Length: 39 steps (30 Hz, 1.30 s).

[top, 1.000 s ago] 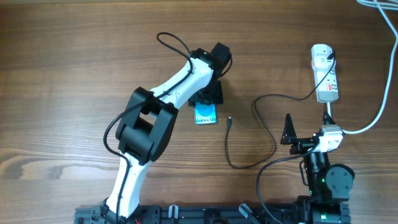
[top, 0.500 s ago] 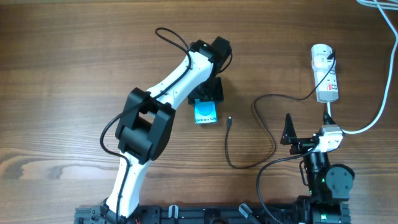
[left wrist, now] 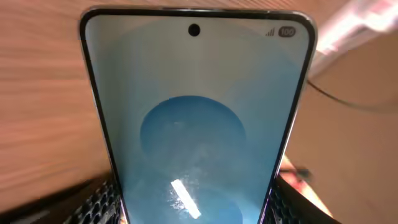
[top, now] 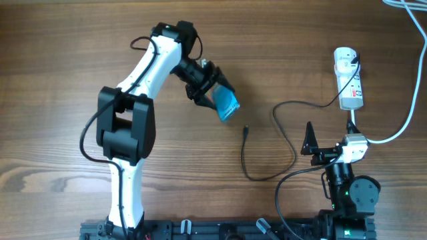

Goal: Plug charger to phone and switch on socket
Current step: 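Raise the phone upright and hold it up with the left gripper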

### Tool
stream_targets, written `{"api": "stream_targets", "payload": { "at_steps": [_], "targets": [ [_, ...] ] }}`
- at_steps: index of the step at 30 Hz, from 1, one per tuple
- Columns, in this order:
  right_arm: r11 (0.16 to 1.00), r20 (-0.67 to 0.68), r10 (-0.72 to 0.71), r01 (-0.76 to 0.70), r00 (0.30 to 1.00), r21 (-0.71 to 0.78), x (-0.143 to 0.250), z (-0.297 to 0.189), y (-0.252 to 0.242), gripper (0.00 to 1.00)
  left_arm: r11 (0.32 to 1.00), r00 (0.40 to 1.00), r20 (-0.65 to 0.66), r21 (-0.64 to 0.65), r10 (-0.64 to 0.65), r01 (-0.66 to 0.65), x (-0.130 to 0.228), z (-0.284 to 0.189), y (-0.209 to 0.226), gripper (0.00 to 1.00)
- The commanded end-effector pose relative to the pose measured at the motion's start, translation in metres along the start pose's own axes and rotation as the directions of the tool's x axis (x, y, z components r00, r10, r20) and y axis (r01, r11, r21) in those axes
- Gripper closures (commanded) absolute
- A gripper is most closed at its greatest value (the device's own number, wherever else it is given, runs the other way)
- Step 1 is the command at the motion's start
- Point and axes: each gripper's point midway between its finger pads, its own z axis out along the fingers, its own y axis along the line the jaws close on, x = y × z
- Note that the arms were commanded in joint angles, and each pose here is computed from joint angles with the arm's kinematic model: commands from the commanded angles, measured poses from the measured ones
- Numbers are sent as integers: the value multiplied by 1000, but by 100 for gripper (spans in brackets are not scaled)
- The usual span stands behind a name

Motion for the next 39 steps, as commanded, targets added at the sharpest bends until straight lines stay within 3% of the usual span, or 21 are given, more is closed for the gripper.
{"api": "stream_targets", "payload": {
  "at_steps": [1,12,22,39],
  "targets": [
    [1000,2,-11,11,1000,7,0,0,-1,0,949,987,-120,309,108,-66,38,-38,-54,40],
    [1000,2,-11,11,1000,7,0,0,-1,0,886,984,-164,463,64,20,33,-80,-60,41],
    [1000,2,-11,11,1000,7,0,0,-1,0,776,981,-177,629,80,51,27,-130,-65,40],
    [1000,2,-11,11,1000,7,0,0,-1,0,771,973,-232,622,14,137,32,-133,-62,40]
  ]
}}
